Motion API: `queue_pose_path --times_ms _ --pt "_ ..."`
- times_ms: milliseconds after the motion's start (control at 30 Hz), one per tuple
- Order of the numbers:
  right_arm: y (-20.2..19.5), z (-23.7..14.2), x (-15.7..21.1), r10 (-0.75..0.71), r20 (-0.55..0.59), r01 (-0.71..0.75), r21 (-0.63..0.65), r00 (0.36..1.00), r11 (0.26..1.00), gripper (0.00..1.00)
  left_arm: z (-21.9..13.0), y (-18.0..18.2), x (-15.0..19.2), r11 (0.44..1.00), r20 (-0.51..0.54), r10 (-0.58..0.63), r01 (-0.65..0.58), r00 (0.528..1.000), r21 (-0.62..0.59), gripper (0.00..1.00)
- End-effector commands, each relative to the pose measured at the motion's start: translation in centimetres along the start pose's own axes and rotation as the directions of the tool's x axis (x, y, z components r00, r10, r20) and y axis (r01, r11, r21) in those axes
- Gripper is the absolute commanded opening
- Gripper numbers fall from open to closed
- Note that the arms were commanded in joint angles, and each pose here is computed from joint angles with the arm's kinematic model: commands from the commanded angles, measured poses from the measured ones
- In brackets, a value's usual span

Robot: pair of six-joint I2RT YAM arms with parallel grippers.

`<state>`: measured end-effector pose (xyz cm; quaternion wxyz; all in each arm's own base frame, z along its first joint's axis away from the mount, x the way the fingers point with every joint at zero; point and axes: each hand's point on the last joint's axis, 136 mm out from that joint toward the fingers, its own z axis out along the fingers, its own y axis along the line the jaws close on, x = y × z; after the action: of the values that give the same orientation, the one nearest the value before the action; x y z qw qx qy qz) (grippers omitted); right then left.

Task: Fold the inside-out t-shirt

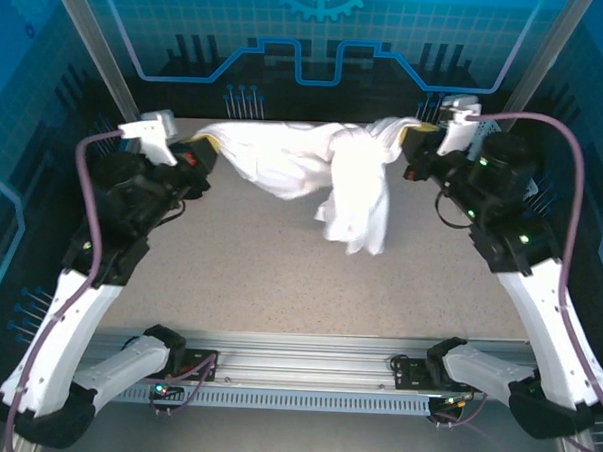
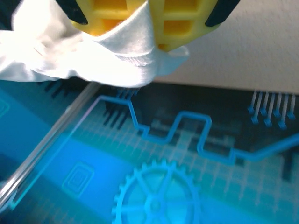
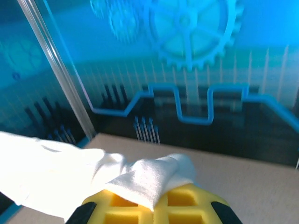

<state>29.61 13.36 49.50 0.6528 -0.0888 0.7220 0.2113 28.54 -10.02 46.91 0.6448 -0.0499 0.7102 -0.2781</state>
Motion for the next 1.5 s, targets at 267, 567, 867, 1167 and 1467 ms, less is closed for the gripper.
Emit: queue_pose_path --times_ms 267,567,867,1167,1467 --pt "-1.4 -1.2 0.9 -0.126 -0.018 0.126 0.047 0.992 0.991 0.0 -0.9 3.9 -0.3 0.982 -0.025 0.016 -0.021 1.0 -0.19 0.0" --pt "-2.5 5.1 9.4 -0.067 -0.233 0.073 0.02 0.97 0.997 0.0 3.7 8.1 5.2 0.958 -0.137 -0.039 -0.002 0.99 -0.288 0.0" --pt "-9.4 14.5 19.9 0.108 -0.513 0.039 0.268 0.852 0.963 0.0 9.8 23.8 13.2 0.76 -0.208 -0.3 0.102 0.931 -0.642 0.16" --pt "-10.9 13.4 28.9 0.161 -0.748 0.097 0.289 0.644 0.952 0.68 6.5 19.3 22.8 0.841 -0.403 -0.424 0.186 0.811 -0.508 0.79" --pt "-8.7 1.8 40.3 0.308 -0.885 0.028 0.339 0.349 0.941 0.68 1.8 10.8 31.2 0.929 -0.607 -0.361 0.211 0.708 -0.305 0.83"
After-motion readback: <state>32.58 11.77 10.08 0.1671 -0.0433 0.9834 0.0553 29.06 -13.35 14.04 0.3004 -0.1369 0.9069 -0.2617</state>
